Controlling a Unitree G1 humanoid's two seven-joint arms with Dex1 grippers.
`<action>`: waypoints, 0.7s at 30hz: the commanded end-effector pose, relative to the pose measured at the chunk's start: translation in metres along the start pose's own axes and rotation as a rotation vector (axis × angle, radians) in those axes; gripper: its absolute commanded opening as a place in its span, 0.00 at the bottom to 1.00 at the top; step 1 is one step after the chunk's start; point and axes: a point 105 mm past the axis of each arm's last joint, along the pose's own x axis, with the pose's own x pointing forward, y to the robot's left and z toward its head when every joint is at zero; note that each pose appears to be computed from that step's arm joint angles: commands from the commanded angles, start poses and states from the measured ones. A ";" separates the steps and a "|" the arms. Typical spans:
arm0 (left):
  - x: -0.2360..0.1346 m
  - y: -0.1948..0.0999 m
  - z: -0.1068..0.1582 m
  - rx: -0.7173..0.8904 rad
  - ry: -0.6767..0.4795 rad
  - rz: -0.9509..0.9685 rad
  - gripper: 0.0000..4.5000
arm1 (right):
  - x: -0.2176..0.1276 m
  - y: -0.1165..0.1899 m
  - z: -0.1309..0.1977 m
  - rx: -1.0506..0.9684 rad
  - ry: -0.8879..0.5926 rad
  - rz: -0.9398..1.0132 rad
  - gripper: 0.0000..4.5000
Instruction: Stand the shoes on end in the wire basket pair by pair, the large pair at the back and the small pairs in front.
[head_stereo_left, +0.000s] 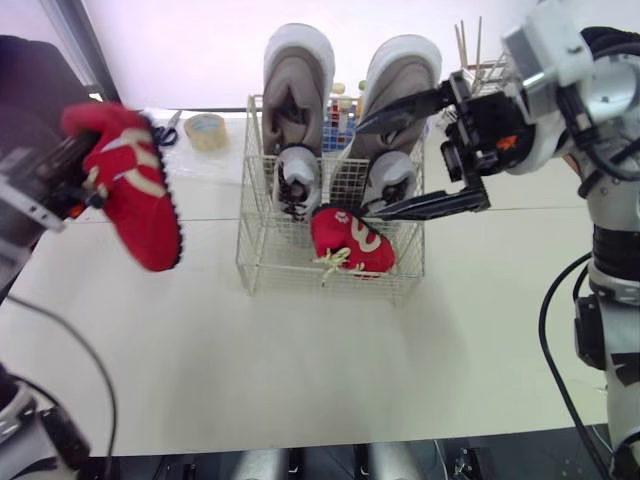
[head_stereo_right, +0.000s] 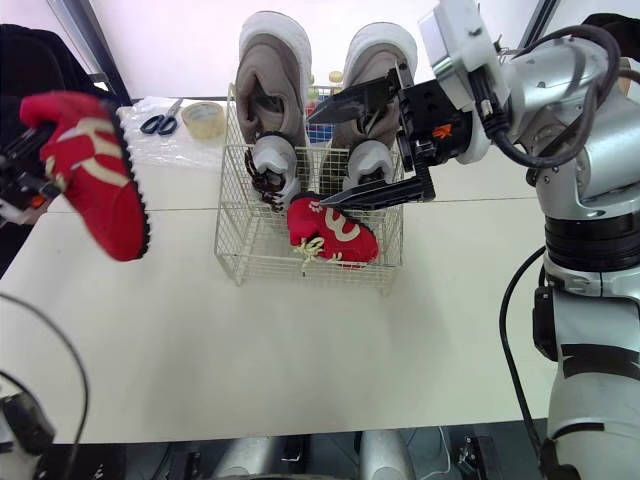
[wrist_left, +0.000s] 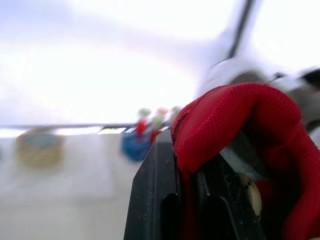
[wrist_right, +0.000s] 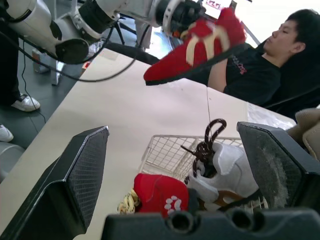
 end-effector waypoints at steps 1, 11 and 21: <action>0.013 -0.031 0.011 0.018 -0.107 -0.092 0.01 | -0.005 -0.002 0.009 -0.042 -0.003 -0.030 1.00; 0.043 -0.045 -0.037 0.218 -0.159 -0.013 0.01 | -0.006 0.002 0.011 -0.039 0.003 -0.052 1.00; 0.041 -0.055 -0.080 0.392 -0.278 0.125 0.01 | -0.010 0.005 0.012 -0.028 0.013 -0.074 1.00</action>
